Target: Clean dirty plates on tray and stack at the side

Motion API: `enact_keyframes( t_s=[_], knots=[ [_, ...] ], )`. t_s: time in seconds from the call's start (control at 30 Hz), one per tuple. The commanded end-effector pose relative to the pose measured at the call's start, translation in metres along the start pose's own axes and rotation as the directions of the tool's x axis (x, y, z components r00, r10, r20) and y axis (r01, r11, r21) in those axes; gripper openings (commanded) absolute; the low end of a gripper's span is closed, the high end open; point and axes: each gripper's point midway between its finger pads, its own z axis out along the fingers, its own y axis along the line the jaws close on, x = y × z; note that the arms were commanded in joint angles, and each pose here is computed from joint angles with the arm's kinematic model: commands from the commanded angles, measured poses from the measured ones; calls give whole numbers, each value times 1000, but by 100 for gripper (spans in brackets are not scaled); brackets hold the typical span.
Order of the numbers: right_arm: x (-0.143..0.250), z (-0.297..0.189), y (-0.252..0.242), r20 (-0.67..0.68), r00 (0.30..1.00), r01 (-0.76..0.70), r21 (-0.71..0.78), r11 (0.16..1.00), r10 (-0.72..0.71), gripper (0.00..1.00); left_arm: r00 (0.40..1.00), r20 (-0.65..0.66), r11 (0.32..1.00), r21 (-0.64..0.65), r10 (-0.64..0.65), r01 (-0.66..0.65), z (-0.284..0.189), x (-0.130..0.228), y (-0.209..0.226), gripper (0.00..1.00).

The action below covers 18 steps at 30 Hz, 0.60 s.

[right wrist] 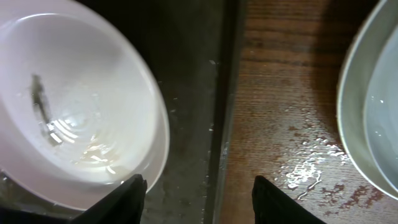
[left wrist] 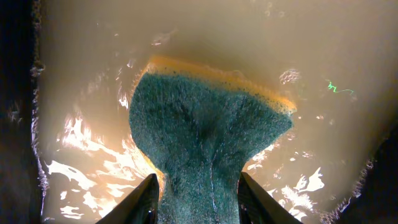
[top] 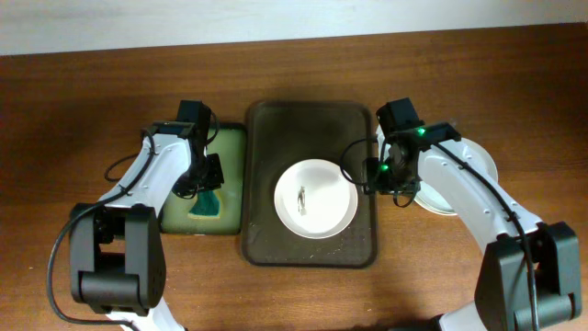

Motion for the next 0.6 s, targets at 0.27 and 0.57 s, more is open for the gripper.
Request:
enact_keyframes(
  t_s=[0.27,0.57],
  knots=[
    [-5,11,5,6,997,73,-48,996,-73,58,999,-34,1000,17,-5,5,5,13,-1,0],
    [-4,89,15,-119,982,129,-154,980,-148,13,968,134,899,360,214,-249,-95,12,-147,0]
  ],
)
